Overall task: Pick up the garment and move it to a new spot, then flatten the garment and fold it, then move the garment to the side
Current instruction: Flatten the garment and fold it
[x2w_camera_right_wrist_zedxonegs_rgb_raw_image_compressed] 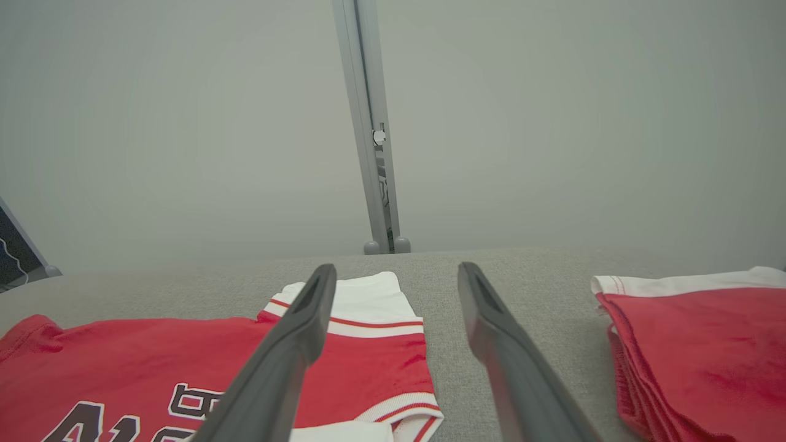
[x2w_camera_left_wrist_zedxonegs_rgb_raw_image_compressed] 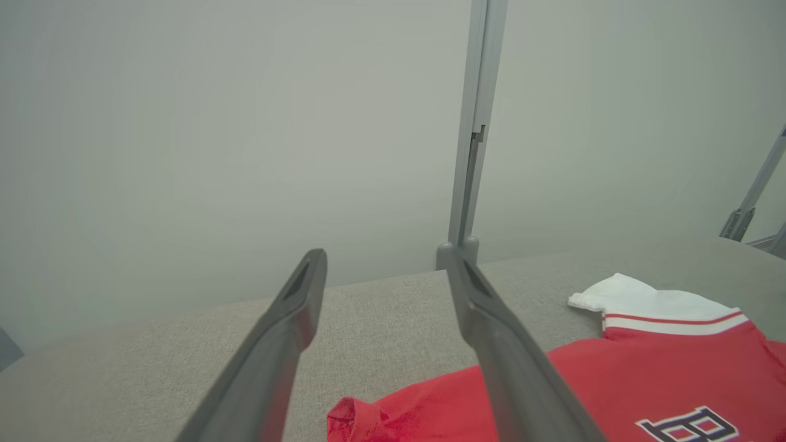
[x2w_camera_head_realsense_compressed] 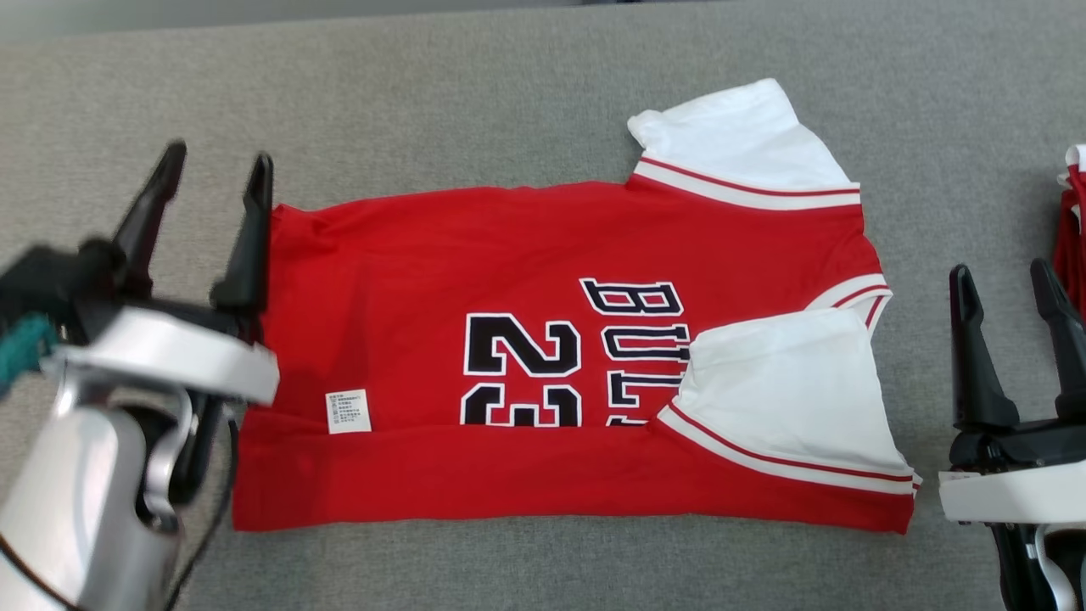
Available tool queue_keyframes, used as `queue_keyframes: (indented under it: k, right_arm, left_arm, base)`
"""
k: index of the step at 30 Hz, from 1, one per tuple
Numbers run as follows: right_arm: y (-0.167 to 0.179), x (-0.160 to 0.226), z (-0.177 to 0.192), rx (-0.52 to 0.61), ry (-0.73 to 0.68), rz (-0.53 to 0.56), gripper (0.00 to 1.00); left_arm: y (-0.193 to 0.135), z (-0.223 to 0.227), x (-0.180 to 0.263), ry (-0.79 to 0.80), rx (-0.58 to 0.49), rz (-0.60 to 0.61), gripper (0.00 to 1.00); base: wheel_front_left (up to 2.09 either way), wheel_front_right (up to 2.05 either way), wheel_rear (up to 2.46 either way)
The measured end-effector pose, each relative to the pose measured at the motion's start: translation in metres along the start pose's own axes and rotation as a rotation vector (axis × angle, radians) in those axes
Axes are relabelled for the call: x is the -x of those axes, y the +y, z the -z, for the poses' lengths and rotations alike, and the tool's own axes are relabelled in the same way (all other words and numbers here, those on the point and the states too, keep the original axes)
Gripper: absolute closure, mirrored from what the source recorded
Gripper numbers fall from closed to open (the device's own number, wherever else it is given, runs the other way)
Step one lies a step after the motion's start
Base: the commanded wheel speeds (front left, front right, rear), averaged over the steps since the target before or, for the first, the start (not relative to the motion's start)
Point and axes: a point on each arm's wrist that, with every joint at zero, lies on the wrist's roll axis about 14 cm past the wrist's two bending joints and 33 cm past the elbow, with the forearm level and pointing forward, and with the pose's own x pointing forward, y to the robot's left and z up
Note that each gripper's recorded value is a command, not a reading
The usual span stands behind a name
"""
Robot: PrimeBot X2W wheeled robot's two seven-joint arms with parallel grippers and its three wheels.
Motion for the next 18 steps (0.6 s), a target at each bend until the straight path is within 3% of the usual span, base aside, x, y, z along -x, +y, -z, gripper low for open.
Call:
queue_keyframes:
  k: [4,8,13,18]
  right_arm:
    - [-0.001,-0.009,0.008,-0.001,0.012,-0.001,0.00]
    - [-0.010,-0.010,0.019,-0.009,0.034,0.027,0.00]
    - [-0.019,-0.005,0.030,-0.019,0.054,0.062,0.00]
    - [-0.021,-0.005,0.033,-0.025,0.056,0.069,0.00]
  left_arm:
    - [0.001,0.024,-0.039,0.103,0.017,0.039,0.00]
    - [0.006,0.080,-0.056,0.304,0.054,0.038,0.00]
    - [0.008,0.142,-0.050,0.558,0.111,0.030,0.00]
    - [0.018,0.160,-0.043,0.651,0.139,-0.003,0.00]
  base:
    - [0.00,0.00,0.00]
    - [0.00,0.00,0.00]
    - [0.00,0.00,0.00]
    - [0.00,0.00,0.00]
